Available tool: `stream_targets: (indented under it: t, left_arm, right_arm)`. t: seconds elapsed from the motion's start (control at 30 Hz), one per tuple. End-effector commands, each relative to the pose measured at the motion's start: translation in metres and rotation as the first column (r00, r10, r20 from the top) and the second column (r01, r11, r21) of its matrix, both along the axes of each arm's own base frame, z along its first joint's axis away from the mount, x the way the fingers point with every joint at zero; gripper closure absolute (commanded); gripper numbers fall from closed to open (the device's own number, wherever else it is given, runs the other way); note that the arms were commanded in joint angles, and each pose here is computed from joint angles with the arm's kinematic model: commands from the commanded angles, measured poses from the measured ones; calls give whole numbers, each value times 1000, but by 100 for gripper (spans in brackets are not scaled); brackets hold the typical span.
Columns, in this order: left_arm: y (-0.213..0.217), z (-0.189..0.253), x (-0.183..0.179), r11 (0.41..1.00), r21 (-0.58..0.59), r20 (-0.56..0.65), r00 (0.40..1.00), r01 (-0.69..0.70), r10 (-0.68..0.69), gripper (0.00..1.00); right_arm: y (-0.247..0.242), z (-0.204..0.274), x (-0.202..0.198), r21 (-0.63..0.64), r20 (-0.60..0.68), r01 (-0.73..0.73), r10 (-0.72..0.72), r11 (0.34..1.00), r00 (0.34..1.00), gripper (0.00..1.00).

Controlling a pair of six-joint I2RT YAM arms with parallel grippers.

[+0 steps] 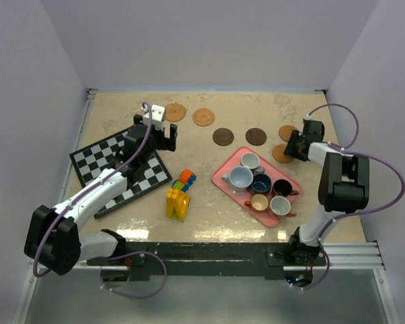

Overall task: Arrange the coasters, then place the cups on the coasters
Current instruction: Move the coaster to the center of the board.

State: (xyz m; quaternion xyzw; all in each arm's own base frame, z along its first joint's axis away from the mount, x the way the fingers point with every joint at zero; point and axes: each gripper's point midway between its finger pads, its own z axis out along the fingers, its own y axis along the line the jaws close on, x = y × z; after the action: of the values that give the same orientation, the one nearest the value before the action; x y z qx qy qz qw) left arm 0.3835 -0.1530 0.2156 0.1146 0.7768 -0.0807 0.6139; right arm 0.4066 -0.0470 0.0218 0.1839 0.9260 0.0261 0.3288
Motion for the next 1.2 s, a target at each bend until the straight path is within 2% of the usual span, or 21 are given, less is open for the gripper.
stream_targets:
  t: [0.0,0.2,0.47,0.73,1.17]
  left_arm:
    - [-3,20,1,999,-46,57,998,-2,5,4]
    - [-2,21,0,999,-48,61,998,-3,6,4]
    - [-1,21,0,999,-46,62,998,-6,9,4]
    - [-1,22,0,999,-47,61,998,-6,9,4]
    - [0,26,-2,999,-50,72,997,-8,12,4]
  right_arm:
    - [32,-28,-17,74,-93,-48,55,996,994,54]
    - [48,-34,-14,82,-102,-64,72,995,992,55]
    - [39,-33,-16,38,-106,-27,31,999,994,57]
    - [11,-36,-27,-98,-148,40,-55,994,987,62]
    - [1,-36,-28,-97,-161,61,-76,993,984,69]
